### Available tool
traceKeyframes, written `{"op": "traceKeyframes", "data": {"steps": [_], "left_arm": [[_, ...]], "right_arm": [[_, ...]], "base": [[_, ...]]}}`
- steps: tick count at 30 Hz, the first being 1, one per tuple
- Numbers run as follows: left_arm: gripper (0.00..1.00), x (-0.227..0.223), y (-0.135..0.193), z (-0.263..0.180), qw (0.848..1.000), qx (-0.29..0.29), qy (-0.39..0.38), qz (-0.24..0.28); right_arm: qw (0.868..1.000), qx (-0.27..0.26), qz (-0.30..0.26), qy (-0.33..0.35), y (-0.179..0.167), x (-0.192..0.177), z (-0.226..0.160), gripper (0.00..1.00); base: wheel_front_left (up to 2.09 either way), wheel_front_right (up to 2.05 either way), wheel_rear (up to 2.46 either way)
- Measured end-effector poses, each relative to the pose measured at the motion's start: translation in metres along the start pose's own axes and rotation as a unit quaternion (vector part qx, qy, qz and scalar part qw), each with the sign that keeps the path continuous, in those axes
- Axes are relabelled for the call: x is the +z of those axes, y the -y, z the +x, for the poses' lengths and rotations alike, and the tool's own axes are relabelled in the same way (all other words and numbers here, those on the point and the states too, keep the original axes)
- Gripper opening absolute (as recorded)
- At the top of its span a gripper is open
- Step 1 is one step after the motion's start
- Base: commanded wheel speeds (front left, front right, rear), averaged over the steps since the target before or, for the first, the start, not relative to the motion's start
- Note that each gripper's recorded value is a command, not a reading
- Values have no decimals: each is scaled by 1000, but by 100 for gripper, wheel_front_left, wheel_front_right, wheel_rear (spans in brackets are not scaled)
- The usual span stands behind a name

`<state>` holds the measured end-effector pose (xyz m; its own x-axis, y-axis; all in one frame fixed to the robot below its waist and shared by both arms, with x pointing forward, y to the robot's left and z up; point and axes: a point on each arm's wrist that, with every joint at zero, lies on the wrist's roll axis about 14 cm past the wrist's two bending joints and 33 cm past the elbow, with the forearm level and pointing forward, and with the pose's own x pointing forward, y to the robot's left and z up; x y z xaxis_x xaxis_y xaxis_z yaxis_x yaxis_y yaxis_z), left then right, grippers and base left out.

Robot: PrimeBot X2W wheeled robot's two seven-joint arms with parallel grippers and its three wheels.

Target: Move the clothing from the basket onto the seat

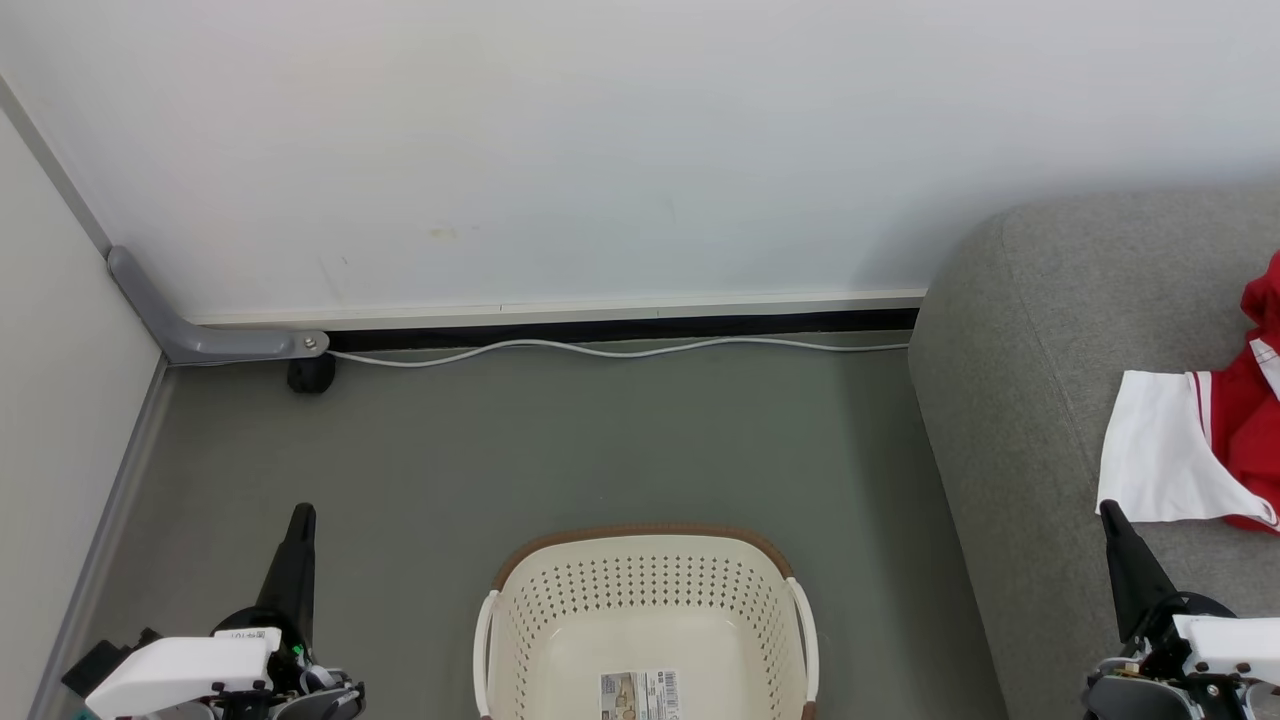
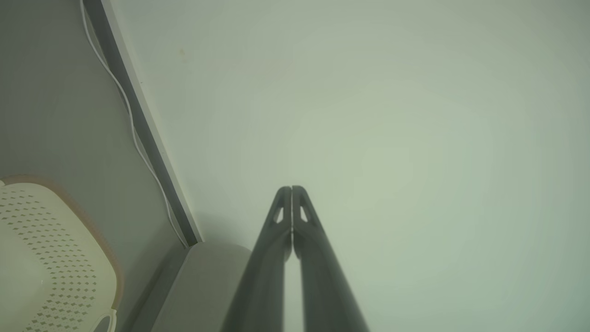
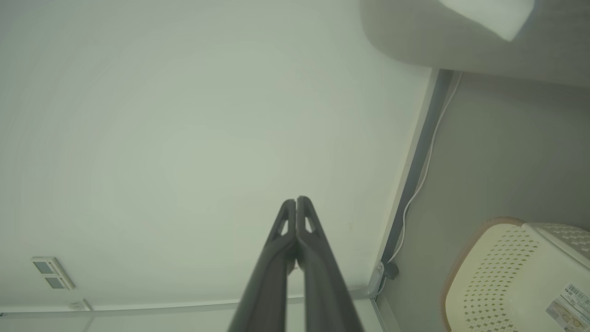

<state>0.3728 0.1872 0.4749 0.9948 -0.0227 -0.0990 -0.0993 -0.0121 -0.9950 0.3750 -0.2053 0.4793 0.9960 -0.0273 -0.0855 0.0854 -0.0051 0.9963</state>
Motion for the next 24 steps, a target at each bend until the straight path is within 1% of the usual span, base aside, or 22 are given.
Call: {"op": "traceKeyframes", "data": {"steps": [24], "left_arm": [[0,0,0,0,1000,0,0,0]], "right_arm": [[1000,0,0,0,0,0,0,0]], "base": [[0,0,0]]}}
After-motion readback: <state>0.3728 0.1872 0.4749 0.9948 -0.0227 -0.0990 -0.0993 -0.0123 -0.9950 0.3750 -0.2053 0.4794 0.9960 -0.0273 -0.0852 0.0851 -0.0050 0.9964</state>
